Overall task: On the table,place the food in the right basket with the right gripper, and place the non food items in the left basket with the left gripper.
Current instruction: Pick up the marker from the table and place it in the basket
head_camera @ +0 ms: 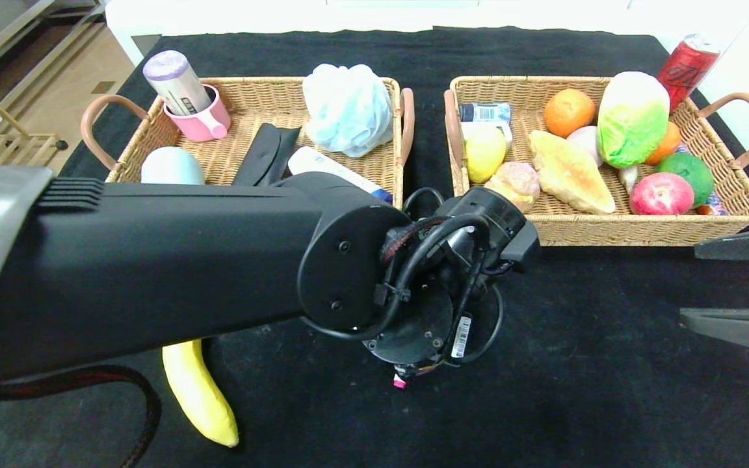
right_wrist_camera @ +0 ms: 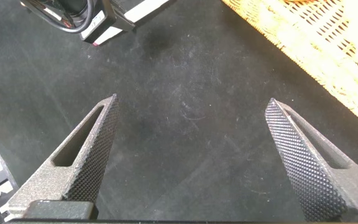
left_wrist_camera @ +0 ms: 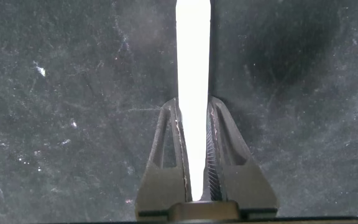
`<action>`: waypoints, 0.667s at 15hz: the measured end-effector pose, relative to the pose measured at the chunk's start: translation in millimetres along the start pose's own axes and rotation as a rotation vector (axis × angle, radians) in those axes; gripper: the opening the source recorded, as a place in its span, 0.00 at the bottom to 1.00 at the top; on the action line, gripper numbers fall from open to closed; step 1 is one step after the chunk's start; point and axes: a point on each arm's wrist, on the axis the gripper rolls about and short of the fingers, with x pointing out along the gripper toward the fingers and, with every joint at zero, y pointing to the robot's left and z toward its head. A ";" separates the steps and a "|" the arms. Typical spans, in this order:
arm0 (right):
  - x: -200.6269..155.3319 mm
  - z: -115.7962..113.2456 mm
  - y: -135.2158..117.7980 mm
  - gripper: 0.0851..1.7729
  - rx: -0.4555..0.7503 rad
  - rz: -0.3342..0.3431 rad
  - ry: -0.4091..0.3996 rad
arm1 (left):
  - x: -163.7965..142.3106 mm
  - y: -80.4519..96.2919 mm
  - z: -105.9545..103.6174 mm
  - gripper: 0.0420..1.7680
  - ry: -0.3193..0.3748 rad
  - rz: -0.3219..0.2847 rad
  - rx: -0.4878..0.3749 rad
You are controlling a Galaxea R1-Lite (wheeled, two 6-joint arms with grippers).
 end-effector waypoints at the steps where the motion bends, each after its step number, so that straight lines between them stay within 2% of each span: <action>1: -0.1 -0.1 0.1 0.96 0.000 0.000 0.000 | -0.3 0.4 -0.4 0.13 0.004 0.002 0.002; 10: 0.4 0.0 0.3 0.96 0.000 0.003 0.001 | -8.8 5.7 0.1 0.13 0.001 -0.001 -0.006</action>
